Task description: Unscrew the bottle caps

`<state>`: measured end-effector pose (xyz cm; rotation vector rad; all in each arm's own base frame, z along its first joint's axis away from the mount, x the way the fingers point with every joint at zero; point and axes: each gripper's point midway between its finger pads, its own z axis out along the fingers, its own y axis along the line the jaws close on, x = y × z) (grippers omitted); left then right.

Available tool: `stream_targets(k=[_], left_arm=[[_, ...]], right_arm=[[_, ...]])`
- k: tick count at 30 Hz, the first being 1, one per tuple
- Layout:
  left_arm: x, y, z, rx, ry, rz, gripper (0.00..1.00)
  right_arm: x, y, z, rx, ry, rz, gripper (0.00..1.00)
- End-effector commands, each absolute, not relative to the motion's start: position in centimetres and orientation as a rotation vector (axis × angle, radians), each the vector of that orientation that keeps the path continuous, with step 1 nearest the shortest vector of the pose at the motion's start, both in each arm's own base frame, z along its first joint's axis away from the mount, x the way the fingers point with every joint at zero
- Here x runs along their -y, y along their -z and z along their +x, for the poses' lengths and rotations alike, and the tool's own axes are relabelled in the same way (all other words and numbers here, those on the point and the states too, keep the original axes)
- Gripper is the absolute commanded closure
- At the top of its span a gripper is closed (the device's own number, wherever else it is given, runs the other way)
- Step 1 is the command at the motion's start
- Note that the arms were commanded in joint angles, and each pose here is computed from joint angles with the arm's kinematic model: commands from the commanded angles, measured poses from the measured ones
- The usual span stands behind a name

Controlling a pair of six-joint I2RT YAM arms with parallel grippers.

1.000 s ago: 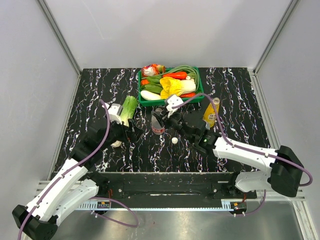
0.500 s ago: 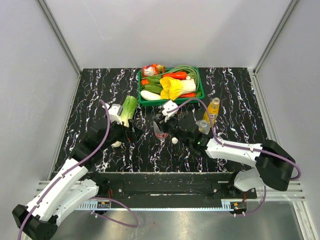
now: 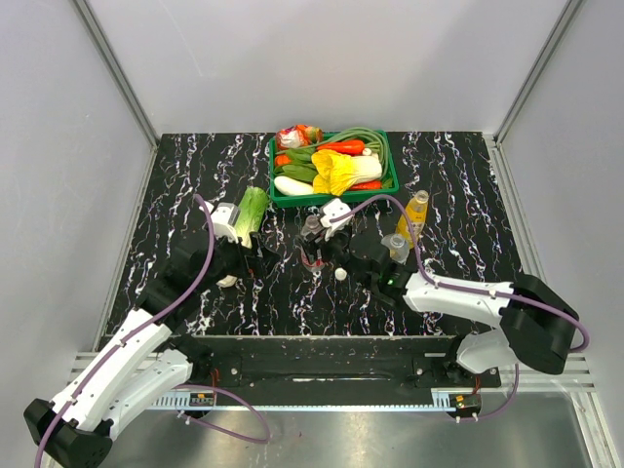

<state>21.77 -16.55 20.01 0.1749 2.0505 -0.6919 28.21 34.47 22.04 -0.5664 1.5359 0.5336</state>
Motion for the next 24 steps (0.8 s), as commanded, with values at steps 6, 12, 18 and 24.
stream_targets(k=[6,12,18,24], left_arm=[[16.7,-20.9,22.2,-2.016,0.705,0.157,0.01],[17.0,-20.8,22.4,-2.025,0.708,0.155,0.01],[17.1,-20.6,22.9,-2.032,0.705,0.137,0.01],[17.1,-21.0,23.0,-2.024,0.712,0.127,0.01]], right_arm=[[-34.2,-29.3,26.3,-1.455,-0.663,-0.524,0.0],[-33.8,-31.9,25.3,-1.437,-0.726,-0.502,0.0],[-33.7,-33.2,25.0,-1.438,-0.749,-0.49,0.0],[-32.8,-36.9,24.7,-1.486,-0.821,-0.37,0.0]])
